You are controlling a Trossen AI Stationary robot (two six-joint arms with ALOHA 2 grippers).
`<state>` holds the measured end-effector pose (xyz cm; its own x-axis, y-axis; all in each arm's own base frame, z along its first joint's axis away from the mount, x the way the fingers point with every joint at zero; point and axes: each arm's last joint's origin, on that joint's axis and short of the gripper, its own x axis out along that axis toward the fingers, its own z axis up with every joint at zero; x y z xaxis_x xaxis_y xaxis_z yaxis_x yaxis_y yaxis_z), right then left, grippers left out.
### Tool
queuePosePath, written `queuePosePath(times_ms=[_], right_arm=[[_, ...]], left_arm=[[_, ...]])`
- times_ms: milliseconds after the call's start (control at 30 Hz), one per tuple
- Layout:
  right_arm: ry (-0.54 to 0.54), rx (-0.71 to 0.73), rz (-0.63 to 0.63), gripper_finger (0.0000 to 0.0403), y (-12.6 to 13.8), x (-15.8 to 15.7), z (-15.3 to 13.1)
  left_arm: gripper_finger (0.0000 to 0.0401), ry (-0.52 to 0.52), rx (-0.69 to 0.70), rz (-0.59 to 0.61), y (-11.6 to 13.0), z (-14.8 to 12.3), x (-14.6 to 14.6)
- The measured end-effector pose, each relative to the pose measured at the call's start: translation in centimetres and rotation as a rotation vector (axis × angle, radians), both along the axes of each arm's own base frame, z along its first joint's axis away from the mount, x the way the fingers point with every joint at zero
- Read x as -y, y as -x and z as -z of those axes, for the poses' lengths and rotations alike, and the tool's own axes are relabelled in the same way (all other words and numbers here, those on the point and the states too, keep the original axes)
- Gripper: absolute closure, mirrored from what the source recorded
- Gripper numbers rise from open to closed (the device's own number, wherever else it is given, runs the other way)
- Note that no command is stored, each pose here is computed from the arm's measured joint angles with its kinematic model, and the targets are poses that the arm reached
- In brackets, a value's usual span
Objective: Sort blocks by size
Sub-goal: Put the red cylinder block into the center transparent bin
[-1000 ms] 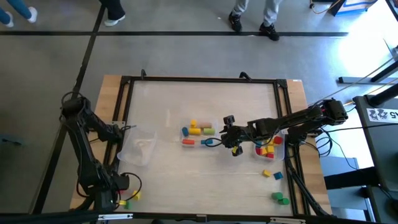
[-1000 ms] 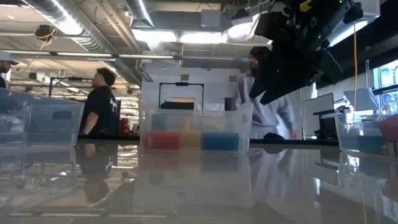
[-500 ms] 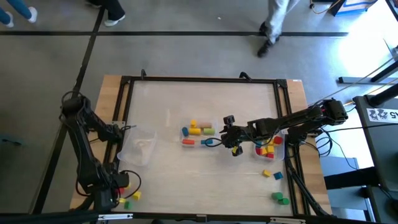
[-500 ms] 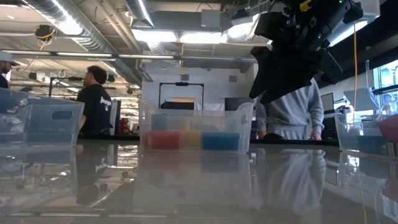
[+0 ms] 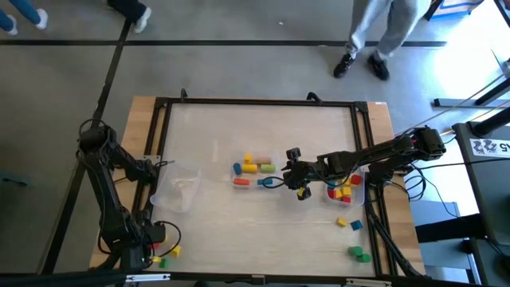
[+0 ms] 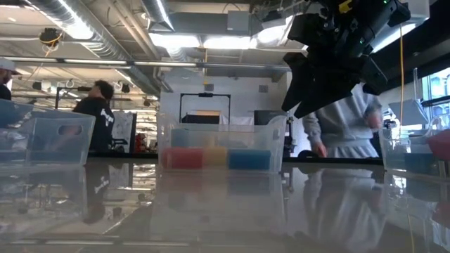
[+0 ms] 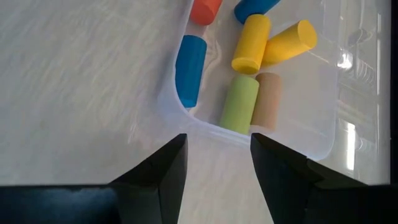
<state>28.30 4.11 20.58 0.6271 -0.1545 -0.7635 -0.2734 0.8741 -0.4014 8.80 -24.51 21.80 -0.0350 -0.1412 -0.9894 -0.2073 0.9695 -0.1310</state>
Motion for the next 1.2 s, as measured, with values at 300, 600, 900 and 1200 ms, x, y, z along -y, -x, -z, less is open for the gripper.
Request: queuePosePath(times_ms=[300, 600, 900, 1200], right_arm=[[-0.004, 0.023, 0.000, 0.0221, -0.2, 0.0, -0.1], [-0.003, 0.022, 0.000, 0.0221, -0.2, 0.0, -0.1], [-0.003, 0.022, 0.000, 0.0221, -0.2, 0.0, -0.1], [-0.015, 0.005, -0.013, 0.0221, -0.1, -0.1, 0.0]], left_arm=[[0.0201, 0.013, 0.036, -0.007, 0.4, 0.3, 0.3], [0.0201, -0.057, 0.012, 0.000, 0.4, 2.7, 1.1], [0.0229, -0.086, 0.002, 0.048, 0.0, 4.7, 2.1], [0.0277, -0.031, -0.004, 0.065, -1.1, 2.8, 0.8]])
